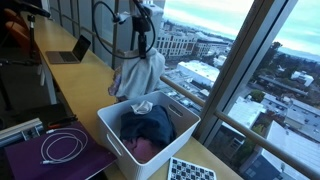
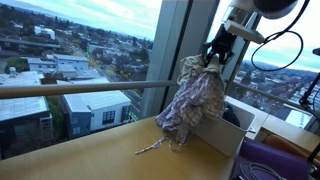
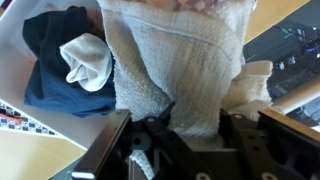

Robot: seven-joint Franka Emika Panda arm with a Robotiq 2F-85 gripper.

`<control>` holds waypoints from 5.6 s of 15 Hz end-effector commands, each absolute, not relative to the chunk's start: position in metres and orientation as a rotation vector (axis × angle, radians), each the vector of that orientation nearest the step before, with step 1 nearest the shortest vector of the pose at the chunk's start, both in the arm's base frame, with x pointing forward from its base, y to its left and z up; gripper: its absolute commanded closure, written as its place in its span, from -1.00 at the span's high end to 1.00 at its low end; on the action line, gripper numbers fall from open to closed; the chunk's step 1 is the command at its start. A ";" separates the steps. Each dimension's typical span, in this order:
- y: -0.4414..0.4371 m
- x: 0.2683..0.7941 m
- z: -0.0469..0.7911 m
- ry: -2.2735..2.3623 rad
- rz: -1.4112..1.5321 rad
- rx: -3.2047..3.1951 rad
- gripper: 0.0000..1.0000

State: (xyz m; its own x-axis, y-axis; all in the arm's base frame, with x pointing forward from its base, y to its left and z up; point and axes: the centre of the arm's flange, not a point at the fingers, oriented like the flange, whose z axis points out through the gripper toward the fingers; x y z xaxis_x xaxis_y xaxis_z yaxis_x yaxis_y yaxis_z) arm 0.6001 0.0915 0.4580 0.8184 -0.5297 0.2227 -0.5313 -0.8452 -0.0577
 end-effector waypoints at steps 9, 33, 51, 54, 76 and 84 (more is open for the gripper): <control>-0.039 0.510 0.720 -1.153 0.746 2.753 -0.86; -0.084 0.500 0.881 -1.187 1.024 2.582 -0.86; -0.036 0.559 0.639 -1.024 0.640 2.749 -0.86; -0.030 0.563 0.601 -1.001 0.578 2.767 -0.86; -0.080 0.594 0.403 -0.878 0.495 2.718 -0.86; -0.049 0.649 0.291 -0.814 0.320 2.820 -0.86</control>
State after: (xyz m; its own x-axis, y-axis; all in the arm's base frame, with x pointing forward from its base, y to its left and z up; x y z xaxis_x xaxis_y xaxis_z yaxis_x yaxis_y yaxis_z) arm 0.6196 -0.0572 0.3214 0.8143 -0.4997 0.2953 -0.5532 -0.8222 0.1342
